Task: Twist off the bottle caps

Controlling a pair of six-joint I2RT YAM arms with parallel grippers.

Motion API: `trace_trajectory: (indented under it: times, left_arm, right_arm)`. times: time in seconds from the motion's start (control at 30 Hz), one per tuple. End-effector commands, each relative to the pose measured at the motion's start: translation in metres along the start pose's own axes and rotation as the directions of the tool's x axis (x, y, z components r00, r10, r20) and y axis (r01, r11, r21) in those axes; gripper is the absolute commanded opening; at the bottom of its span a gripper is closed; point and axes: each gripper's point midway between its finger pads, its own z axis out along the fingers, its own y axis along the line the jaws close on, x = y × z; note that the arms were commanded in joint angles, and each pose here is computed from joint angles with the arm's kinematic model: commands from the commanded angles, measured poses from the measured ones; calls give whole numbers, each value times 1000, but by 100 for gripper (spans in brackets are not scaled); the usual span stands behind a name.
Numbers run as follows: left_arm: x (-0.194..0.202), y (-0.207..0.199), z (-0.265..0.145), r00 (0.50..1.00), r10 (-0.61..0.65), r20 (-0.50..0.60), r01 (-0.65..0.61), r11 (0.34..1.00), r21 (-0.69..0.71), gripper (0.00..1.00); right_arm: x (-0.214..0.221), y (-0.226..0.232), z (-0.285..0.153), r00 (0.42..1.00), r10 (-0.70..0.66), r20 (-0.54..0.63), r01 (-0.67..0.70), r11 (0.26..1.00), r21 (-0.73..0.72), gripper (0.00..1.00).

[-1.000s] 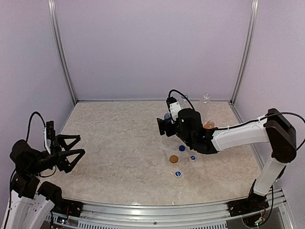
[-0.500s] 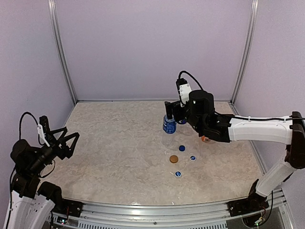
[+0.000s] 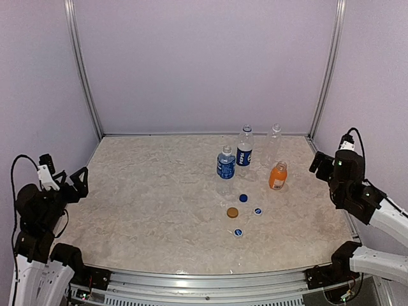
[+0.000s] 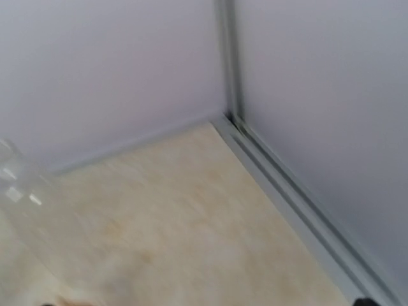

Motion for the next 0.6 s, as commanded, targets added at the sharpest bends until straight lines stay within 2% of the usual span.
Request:
trace_trajectory:
  times: [0.0, 0.27, 0.57]
  left_arm:
    - [-1, 8, 0, 1000, 6, -17, -7, 999, -47, 99]
    - [10, 5, 6, 998, 3, -69, -4, 1000, -19, 99]
    - [18, 7, 11, 995, -3, -105, 1, 1000, -21, 99]
  right_arm:
    - [58, -34, -13, 993, 67, -99, -65, 998, 21, 99]
    - [102, -39, -19, 979, 139, -146, -149, 987, -57, 99]
    - [119, -52, -17, 976, 164, -147, -165, 986, 5, 99]
